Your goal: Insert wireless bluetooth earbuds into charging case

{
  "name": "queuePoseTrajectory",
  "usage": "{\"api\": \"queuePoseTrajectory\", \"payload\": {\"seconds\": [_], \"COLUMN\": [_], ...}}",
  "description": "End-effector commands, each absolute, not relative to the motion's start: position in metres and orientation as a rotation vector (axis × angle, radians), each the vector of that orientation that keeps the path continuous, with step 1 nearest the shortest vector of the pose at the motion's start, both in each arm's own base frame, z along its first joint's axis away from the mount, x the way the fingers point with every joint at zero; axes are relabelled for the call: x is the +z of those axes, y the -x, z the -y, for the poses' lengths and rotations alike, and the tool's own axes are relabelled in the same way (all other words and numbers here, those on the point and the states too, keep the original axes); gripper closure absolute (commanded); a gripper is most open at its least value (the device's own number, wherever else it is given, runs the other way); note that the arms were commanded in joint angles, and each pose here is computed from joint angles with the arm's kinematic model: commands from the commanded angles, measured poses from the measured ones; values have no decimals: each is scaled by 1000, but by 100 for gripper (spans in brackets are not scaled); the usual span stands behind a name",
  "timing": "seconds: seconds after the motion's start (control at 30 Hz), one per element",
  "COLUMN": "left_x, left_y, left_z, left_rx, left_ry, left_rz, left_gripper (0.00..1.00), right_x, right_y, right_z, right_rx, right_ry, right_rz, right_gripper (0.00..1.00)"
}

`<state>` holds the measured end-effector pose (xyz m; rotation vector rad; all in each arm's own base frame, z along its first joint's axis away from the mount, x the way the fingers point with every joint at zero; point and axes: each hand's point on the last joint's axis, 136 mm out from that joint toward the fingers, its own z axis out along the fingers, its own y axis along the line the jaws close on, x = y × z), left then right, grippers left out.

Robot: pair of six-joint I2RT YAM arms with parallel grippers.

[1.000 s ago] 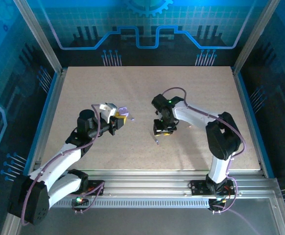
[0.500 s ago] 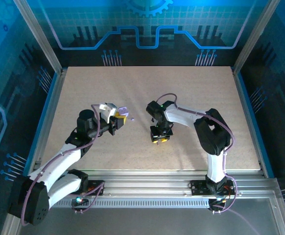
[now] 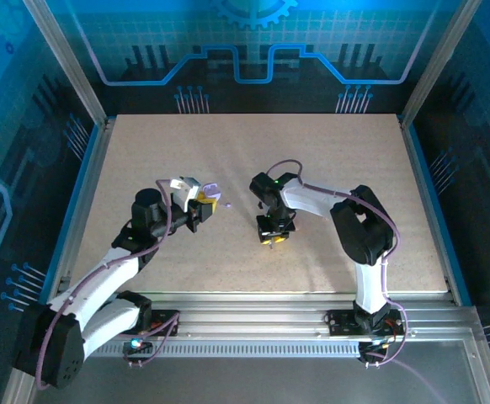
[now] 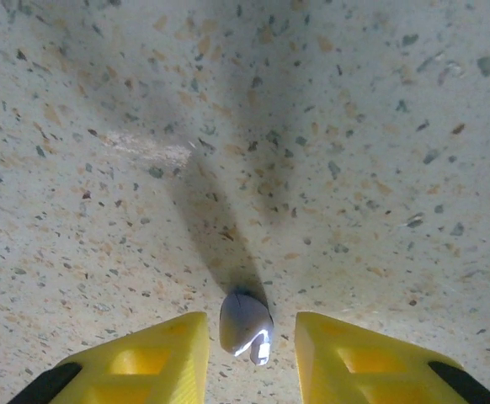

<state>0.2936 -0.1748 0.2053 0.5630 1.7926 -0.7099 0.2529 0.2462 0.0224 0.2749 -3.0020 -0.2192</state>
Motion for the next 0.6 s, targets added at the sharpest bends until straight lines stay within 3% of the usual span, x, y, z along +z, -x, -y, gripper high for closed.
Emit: {"api": "queuePoseTrajectory", "payload": {"seconds": [0.0, 0.57], "left_x": [209, 208], "left_y": [-291, -291], "left_z": [176, 176], "left_rx": [-701, -701], "left_ry": [-577, -576], "left_rz": [-1770, -1775], "left_gripper": [82, 82], "right_x": [21, 5], "right_y": [-254, -252], "right_z": [-252, -247], "right_rx": [-217, -153], "right_ry": [-306, -315], "right_rz": [3000, 2994], "right_gripper": [68, 75]}}
